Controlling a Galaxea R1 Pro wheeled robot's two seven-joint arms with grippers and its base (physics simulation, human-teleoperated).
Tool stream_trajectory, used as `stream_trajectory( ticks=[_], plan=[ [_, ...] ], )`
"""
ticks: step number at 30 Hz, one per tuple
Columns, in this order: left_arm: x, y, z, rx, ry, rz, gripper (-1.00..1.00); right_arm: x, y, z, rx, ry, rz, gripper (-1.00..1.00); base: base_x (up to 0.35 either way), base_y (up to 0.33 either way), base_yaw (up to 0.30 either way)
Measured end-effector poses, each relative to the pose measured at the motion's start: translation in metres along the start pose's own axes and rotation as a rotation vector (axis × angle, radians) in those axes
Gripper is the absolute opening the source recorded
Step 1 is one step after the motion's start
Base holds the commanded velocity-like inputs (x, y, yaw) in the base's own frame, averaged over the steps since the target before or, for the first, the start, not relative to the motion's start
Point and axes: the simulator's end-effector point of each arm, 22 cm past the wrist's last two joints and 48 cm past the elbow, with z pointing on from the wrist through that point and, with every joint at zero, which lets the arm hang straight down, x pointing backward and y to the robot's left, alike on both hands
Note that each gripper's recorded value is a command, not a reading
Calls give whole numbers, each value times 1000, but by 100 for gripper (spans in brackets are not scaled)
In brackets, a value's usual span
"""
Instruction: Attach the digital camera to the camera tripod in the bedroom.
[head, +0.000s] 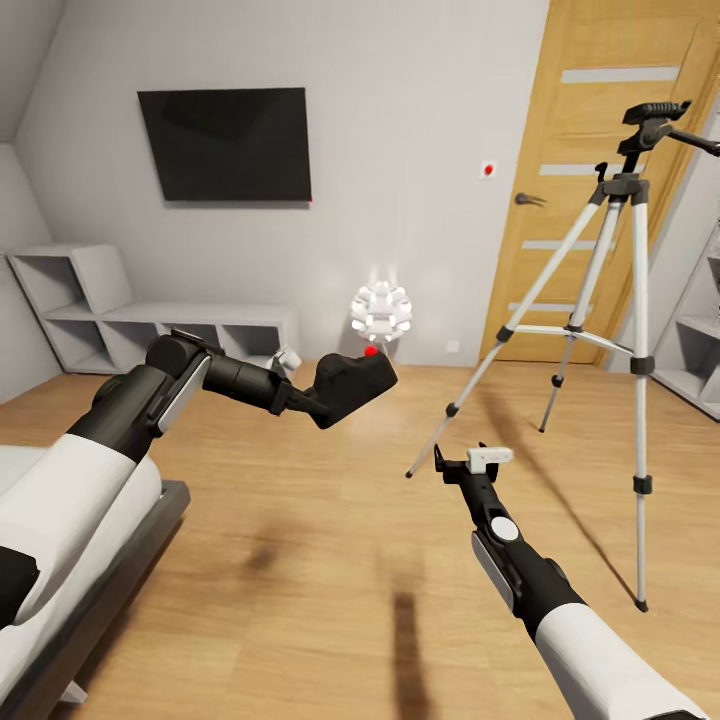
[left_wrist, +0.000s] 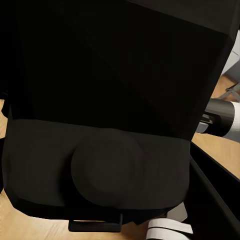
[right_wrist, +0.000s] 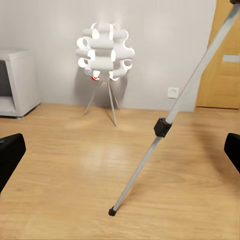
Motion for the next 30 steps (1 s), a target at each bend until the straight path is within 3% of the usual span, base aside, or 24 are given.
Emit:
stream_trajectory(
  ticks=[30],
  plan=[
    [-29,-35,-23,-25,-19,61,-100,-56,-2,-5,2,-67,-1,100,0,0,-11]
  ],
)
